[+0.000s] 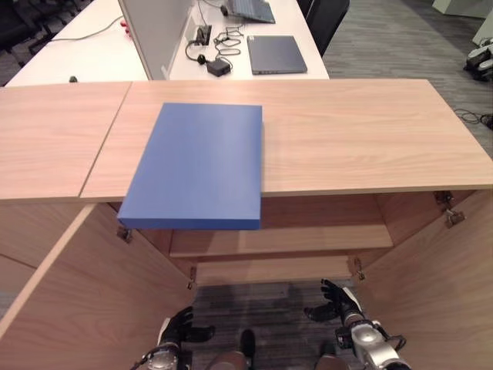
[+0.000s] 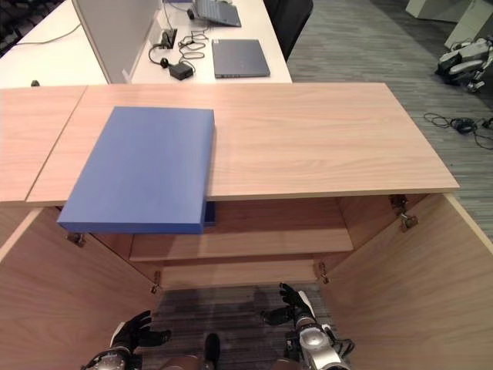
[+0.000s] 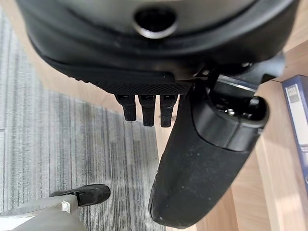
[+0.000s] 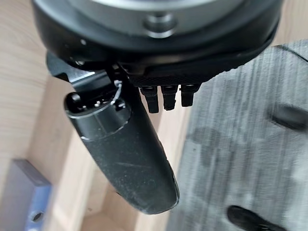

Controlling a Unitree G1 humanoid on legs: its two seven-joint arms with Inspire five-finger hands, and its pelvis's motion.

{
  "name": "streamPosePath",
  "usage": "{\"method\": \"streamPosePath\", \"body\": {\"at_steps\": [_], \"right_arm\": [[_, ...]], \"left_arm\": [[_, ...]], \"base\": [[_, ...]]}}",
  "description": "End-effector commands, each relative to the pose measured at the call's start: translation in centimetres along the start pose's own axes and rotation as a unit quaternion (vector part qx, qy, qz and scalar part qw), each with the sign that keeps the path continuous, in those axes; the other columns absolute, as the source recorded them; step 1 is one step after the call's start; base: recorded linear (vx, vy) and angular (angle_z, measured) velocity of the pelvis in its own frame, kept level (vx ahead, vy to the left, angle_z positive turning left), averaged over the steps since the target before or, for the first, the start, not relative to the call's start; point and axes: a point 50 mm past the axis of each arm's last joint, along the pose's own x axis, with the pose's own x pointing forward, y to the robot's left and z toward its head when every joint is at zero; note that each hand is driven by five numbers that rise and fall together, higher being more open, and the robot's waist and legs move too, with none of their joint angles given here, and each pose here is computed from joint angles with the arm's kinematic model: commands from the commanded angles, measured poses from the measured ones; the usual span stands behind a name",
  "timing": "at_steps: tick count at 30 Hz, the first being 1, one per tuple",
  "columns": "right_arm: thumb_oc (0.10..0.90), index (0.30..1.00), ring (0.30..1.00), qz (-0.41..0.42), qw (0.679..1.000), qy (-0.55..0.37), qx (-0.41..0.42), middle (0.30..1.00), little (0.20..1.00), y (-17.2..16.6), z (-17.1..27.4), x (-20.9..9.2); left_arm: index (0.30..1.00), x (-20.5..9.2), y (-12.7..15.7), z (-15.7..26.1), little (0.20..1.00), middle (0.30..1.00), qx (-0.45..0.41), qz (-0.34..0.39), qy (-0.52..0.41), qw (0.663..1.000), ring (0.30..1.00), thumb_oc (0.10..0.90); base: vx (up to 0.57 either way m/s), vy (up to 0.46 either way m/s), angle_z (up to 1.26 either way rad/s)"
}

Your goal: Put the empty folder in the office cabinet

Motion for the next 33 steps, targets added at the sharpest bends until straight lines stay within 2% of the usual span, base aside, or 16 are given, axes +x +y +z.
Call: {"method": "streamPosePath", "body": {"at_steps": [1, 10, 18, 27, 31, 33], "right_arm": [[0.800, 0.900, 0.900, -0.033, 0.997, -0.066, -0.031, 0.900, 0.900, -3.0, 2.6, 0.0], [0.800, 0.900, 0.900, -0.037, 0.997, -0.055, -0.040, 0.900, 0.900, -4.0, 1.4, -0.7], [0.800, 0.900, 0.900, -0.057, 0.997, -0.036, -0.027, 0.900, 0.900, -5.0, 0.1, -1.0], [0.800, 0.900, 0.900, -0.073, 0.997, -0.029, -0.014, 0.900, 0.900, -5.3, -0.7, -1.4], [0.800, 0.900, 0.900, -0.080, 0.996, -0.033, -0.007, 0.900, 0.900, -5.3, -0.7, -1.5], [0.800, 0.900, 0.900, -0.085, 0.996, -0.032, -0.001, 0.900, 0.900, -5.3, -0.8, -1.6]], "left_arm": [[0.900, 0.3, 0.7, 2.3, 0.900, 0.900, -0.001, 0.013, -0.053, 0.999, 0.900, 0.800], [0.900, 0.0, -0.2, 1.1, 0.900, 0.900, 0.003, -0.002, -0.037, 0.999, 0.900, 0.800], [0.900, -0.1, -1.0, 1.8, 0.900, 0.900, -0.023, -0.008, -0.055, 0.998, 0.900, 0.800], [0.900, -0.5, -1.5, 4.0, 0.900, 0.900, -0.043, -0.014, -0.111, 0.993, 0.900, 0.800], [0.900, -0.9, -1.0, 5.1, 0.900, 0.900, -0.030, 0.006, -0.145, 0.989, 0.900, 0.800], [0.900, -1.2, -0.7, 5.5, 0.900, 0.900, -0.054, 0.017, -0.160, 0.986, 0.900, 0.800]], "base": [[0.06, -0.274, 0.62], [0.01, -0.205, 0.11], [0.00, -0.179, 0.10], [-0.02, -0.087, 0.26], [0.02, -0.026, 0.23], [0.04, -0.024, 0.03]]}}
